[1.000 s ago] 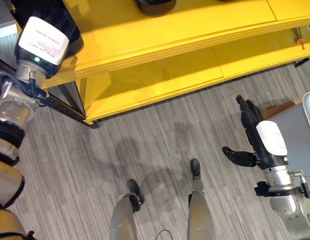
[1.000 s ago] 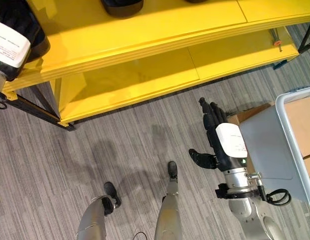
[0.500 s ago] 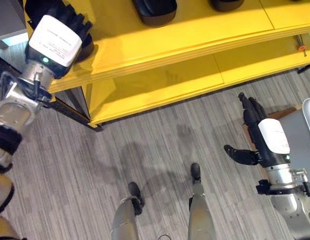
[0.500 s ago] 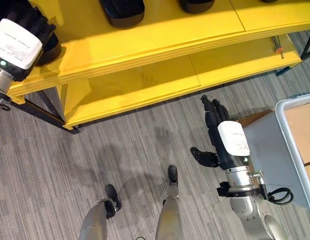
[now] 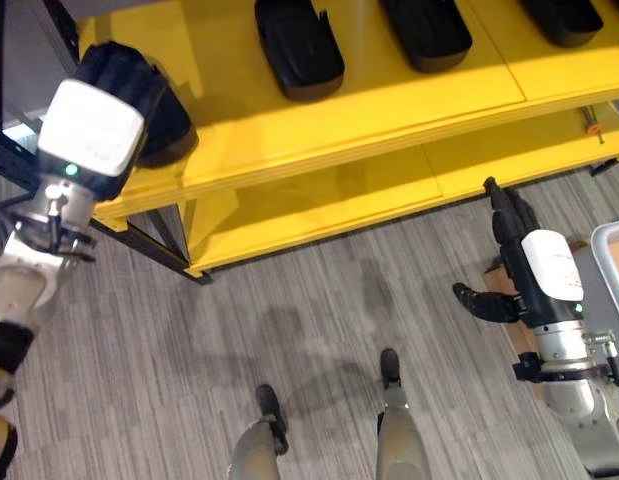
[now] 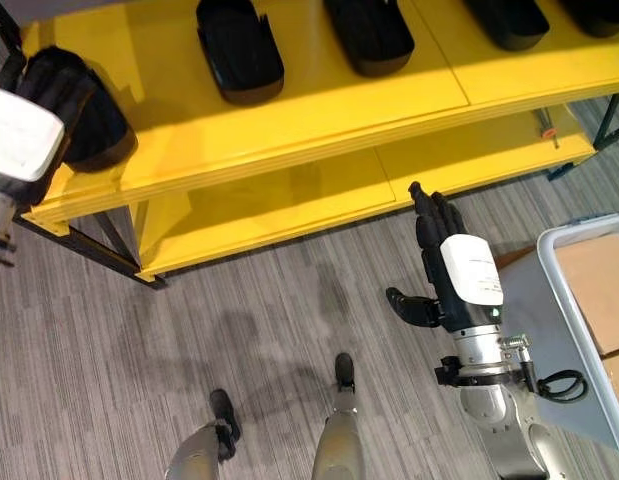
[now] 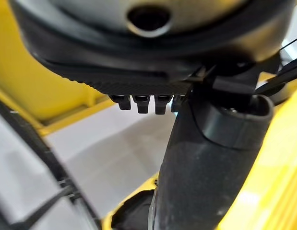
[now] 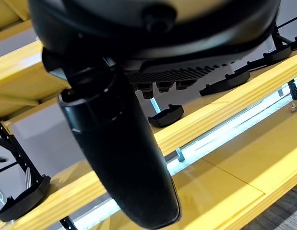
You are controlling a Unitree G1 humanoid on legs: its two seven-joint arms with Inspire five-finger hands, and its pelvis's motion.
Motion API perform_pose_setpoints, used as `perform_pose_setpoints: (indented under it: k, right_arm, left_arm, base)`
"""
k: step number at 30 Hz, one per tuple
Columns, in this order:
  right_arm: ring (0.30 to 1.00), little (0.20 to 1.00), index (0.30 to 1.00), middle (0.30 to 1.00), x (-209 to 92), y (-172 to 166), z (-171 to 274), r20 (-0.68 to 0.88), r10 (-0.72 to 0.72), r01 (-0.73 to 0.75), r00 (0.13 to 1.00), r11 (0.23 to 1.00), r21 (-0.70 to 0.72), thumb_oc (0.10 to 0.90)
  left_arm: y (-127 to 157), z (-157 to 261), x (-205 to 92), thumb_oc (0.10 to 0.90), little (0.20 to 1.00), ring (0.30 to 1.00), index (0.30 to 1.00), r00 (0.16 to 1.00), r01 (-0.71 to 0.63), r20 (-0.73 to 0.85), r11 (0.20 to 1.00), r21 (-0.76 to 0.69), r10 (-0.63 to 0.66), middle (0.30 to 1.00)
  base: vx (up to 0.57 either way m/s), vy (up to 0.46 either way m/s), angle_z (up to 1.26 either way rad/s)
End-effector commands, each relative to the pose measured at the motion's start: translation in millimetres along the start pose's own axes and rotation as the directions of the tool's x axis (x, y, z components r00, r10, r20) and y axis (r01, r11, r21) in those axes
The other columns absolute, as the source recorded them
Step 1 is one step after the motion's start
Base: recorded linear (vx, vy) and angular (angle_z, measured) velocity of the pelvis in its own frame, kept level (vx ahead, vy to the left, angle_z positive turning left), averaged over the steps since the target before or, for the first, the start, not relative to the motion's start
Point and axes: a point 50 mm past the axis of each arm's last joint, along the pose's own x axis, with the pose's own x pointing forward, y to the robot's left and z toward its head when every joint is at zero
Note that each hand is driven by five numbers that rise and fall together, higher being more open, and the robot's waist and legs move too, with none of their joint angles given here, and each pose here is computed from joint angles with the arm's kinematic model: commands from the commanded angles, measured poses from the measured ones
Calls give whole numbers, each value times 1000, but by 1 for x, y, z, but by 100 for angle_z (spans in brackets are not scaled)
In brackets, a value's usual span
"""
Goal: Move parts from the plastic box to the shelf.
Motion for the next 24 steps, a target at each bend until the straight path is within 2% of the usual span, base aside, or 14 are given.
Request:
perform_pose_setpoints:
  k: [1, 4, 9, 10, 11, 12, 13, 16, 17, 18, 19, 20, 21, 24]
  right_arm:
    - [1000, 1000, 1000, 1000, 13, -33, 8, 78, -136, 138, 988, 990, -24, 900]
    - [1000, 1000, 1000, 1000, 14, -31, 9, 77, -116, 117, 990, 993, -8, 900]
    - [1000, 1000, 1000, 1000, 18, -26, 16, 76, -112, 107, 991, 992, 71, 900]
    - [1000, 1000, 1000, 1000, 19, -24, 21, 89, -107, 97, 990, 990, 101, 900]
    - [1000, 1000, 1000, 1000, 19, -24, 21, 90, -106, 97, 990, 990, 101, 900]
    - [1000, 1000, 1000, 1000, 20, -23, 23, 95, -106, 94, 990, 989, 118, 900]
    - [1000, 1000, 1000, 1000, 21, -20, 29, 113, -93, 74, 989, 983, 166, 900]
    - [1000, 1000, 1000, 1000, 22, -16, 36, 141, -73, 38, 987, 970, 240, 900]
    - [1000, 1000, 1000, 1000, 21, -16, 36, 141, -71, 36, 987, 971, 238, 900]
    - [1000, 1000, 1000, 1000, 19, -12, 38, 148, -59, 17, 987, 962, 273, 900]
    - [1000, 1000, 1000, 1000, 19, -13, 38, 148, -57, 15, 987, 962, 272, 900]
    - [1000, 1000, 1000, 1000, 18, -11, 40, 157, -48, 1, 986, 959, 285, 900]
    - [1000, 1000, 1000, 1000, 17, -7, 41, 160, -33, -17, 987, 953, 302, 900]
    - [1000, 1000, 1000, 1000, 13, 2, 43, 166, 17, -72, 986, 941, 330, 900]
  left_arm:
    - [37, -25, 3, 900, 1000, 1000, 1000, 968, -212, -165, 970, -116, 192, 1000]
    - [30, -20, -14, 900, 1000, 1000, 1000, 968, -204, -190, 957, -208, 165, 1000]
    - [19, 17, -49, 900, 1000, 1000, 1000, 967, -216, -230, 813, -540, 104, 1000]
    - [16, 35, -60, 900, 1000, 1000, 1000, 969, -212, -236, 729, -651, 72, 1000]
    - [16, 35, -61, 900, 1000, 1000, 1000, 969, -212, -237, 729, -650, 71, 1000]
    - [15, 49, -68, 900, 1000, 1000, 1000, 969, -215, -243, 637, -740, 44, 1000]
    - [12, 74, -88, 900, 1000, 1000, 1000, 969, -202, -245, 446, -872, -39, 1000]
    - [8, 100, -101, 900, 1000, 1000, 1000, 974, -157, -188, 221, -963, -125, 1000]
    - [8, 100, -101, 900, 1000, 1000, 1000, 974, -157, -187, 217, -963, -126, 1000]
    - [6, 114, -110, 900, 1000, 1000, 1000, 969, -160, -169, 66, -985, -179, 1000]
    - [6, 114, -111, 900, 1000, 1000, 1000, 969, -159, -168, 63, -985, -180, 1000]
    - [5, 119, -114, 900, 1000, 1000, 1000, 966, -165, -162, 2, -986, -201, 1000]
    - [2, 129, -117, 900, 1000, 1000, 1000, 962, -173, -144, -109, -979, -234, 1000]
    - [-4, 159, -130, 900, 1000, 1000, 1000, 948, -124, -15, -326, -937, -318, 1000]
  base:
    - [31, -112, 0]
    - [28, -79, -4]
    - [36, -121, -3]
    - [35, -117, -2]
    - [38, -123, -4]
    - [23, -184, -2]
    - [24, -222, 0]
    - [-5, -144, 8]
    - [-13, -80, 4]
    - [-11, -59, 4]
    - [-12, -74, 2]
    - [-2, -44, -1]
    - [0, -59, 2]
    - [0, -67, 0]
